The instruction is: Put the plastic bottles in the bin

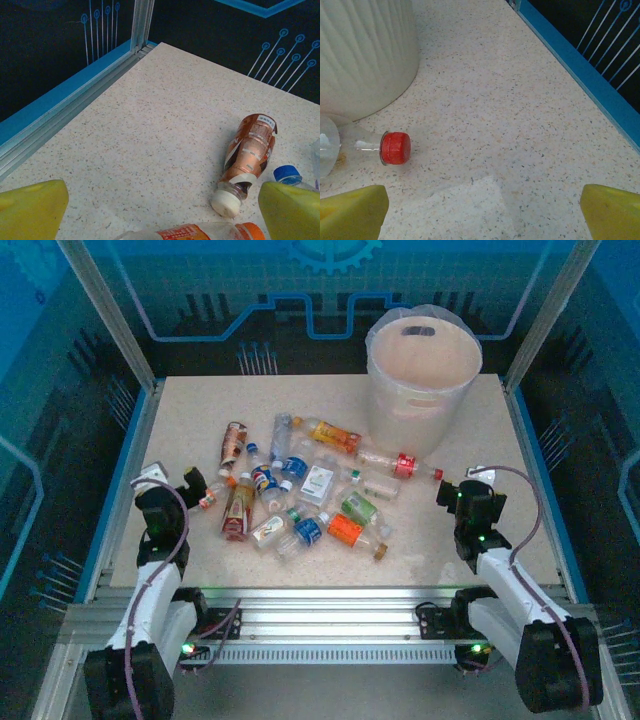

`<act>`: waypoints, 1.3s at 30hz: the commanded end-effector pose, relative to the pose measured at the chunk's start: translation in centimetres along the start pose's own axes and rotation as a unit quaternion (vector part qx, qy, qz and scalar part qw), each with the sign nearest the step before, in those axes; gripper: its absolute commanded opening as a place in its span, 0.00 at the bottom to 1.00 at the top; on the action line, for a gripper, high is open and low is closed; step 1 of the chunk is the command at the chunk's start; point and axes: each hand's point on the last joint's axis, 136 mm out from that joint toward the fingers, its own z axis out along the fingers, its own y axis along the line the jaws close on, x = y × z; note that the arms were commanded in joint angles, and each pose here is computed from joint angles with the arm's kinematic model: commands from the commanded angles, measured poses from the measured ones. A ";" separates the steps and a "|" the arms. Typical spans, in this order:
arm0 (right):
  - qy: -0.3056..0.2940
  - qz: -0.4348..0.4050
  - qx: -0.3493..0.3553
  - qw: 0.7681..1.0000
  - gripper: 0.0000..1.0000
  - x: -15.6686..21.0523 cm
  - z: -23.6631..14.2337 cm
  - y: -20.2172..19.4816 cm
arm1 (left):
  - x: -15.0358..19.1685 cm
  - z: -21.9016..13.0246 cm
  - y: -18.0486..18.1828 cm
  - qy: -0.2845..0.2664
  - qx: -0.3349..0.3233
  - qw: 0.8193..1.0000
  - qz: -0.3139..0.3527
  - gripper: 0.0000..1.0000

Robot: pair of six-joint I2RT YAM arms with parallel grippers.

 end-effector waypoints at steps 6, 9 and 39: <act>-0.006 0.023 0.018 1.000 1.00 -1.0 -0.8 -1.1 | -1.7 -0.4 -3.1 0.007 0.077 0.997 -0.027 0.99; -0.007 0.031 0.019 0.999 1.00 -1.4 -1.2 -1.3 | -2.4 -0.1 -4.2 0.028 0.094 0.994 -0.044 0.99; 0.068 0.062 0.025 0.995 1.00 -4.1 -2.9 -0.8 | 5.3 13.8 -11.2 0.334 0.095 0.932 0.105 0.99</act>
